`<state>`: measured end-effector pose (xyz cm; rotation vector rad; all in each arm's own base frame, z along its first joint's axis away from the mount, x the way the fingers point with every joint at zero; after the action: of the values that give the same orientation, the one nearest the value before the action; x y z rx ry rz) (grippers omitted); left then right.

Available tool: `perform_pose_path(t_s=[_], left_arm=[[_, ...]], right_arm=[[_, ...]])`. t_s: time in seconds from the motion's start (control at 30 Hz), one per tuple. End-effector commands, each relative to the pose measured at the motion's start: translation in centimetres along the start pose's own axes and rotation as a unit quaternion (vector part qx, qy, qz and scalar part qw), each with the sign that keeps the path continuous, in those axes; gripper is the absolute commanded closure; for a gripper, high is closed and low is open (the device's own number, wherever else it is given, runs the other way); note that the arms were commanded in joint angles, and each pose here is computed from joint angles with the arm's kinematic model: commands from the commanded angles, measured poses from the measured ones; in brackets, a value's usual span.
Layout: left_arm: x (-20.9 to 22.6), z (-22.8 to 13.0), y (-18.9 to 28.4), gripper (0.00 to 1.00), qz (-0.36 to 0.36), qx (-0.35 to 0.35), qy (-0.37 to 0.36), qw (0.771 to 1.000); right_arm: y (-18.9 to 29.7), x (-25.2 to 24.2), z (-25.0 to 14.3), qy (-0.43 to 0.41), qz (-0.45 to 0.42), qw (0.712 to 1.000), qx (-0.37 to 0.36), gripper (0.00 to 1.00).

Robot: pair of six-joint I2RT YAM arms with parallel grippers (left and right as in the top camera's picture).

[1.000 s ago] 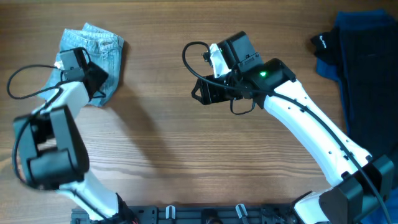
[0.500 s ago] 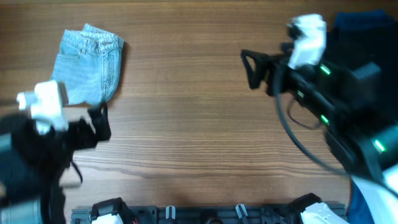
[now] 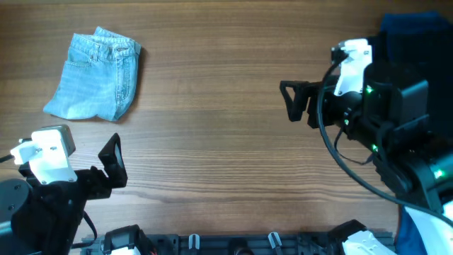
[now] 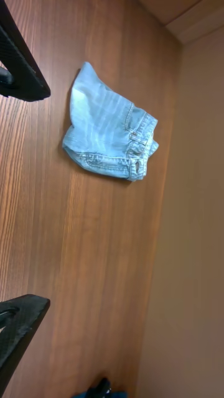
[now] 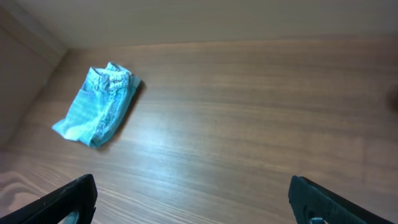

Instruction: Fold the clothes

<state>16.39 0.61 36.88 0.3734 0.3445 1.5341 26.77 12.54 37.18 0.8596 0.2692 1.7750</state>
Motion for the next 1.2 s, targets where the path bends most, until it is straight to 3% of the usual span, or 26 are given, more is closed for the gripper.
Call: perform_pose_path(t_s=[0.0, 0.43, 0.73, 1.03, 1.17], left_arm=[[0.0, -0.1, 0.0, 0.00, 0.000, 0.001, -0.010, 1.000], [0.0, -0.1, 0.0, 0.00, 0.000, 0.001, -0.010, 1.000], [0.0, -0.1, 0.0, 0.00, 0.000, 0.001, -0.010, 1.000], [0.0, -0.1, 0.0, 0.00, 0.000, 0.001, -0.010, 1.000], [0.0, -0.1, 0.0, 0.00, 0.000, 0.001, -0.010, 1.000]], right_arm=[[-1.4, 0.1, -0.5, -0.077, 0.003, 0.997, 0.026, 0.00], [-7.1, -1.2, -2.7, -0.091, -0.044, 0.990, 0.097, 0.00], [1.6, -0.3, -0.4, -0.091, 0.013, 0.996, -0.010, 0.00], [10.6, -1.9, 1.0, -0.109, 0.028, 0.983, -0.143, 0.00], [12.1, -4.6, 0.5, -0.130, -0.032, 0.976, -0.171, 0.00]])
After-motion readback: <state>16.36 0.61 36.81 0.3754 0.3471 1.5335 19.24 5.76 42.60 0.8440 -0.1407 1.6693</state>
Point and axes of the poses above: each gripper's point midway between its finger pads, its own y axis back along the fingers, its own x axis along the line the jaws close on, z = x × y, the point moved 2 cm from there along y, back along the fingers, and after that the axes turned 9 degrees about -y, right-handed, at the moved point
